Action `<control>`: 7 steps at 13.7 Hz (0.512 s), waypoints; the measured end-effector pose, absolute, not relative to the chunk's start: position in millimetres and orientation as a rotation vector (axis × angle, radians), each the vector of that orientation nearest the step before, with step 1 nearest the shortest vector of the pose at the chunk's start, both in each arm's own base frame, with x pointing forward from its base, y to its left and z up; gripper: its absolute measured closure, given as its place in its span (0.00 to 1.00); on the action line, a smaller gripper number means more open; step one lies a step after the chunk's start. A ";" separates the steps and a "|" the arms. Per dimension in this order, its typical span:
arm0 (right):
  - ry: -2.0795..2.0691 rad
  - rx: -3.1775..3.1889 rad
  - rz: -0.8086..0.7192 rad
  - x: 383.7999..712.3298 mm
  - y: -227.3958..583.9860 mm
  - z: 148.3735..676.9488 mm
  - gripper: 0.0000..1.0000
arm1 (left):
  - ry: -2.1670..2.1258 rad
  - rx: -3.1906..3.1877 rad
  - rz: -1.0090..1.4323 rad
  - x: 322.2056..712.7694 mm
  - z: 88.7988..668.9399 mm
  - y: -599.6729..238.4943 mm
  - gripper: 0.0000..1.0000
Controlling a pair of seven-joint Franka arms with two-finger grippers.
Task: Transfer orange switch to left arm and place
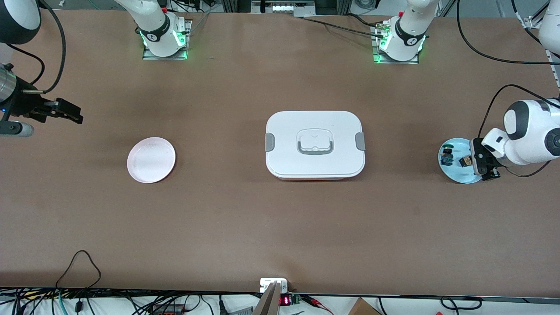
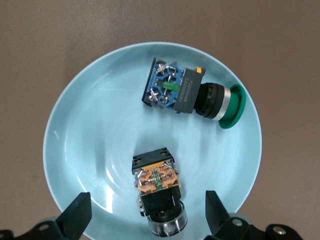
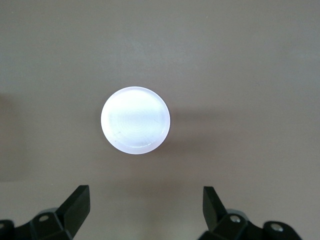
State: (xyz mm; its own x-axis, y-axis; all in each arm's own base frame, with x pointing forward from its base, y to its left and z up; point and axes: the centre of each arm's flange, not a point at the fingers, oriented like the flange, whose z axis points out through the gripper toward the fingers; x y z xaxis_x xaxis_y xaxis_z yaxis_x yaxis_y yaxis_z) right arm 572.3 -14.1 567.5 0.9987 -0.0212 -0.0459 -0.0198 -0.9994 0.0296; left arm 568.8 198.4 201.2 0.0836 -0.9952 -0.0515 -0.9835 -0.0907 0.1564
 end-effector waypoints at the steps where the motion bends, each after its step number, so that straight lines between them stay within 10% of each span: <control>1: -0.027 3.112 -0.062 571.2 -13.5 570.6 0.00 | -2.058 2.247 -0.232 570.6 206.7 193.4 0.00; 7: -0.014 3.113 -0.024 571.7 -13.0 579.9 0.00 | -1.851 2.353 -0.427 581.8 276.7 162.5 0.00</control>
State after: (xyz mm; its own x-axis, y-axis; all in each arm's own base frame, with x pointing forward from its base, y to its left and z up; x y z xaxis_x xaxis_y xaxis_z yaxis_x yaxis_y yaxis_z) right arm 571.7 -13.0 579.9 0.9998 -0.0089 -0.0151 -0.0085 -0.9996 0.0283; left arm 581.8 162.5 276.7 0.2137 -0.9657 -0.1475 -0.9327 -0.2466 0.2633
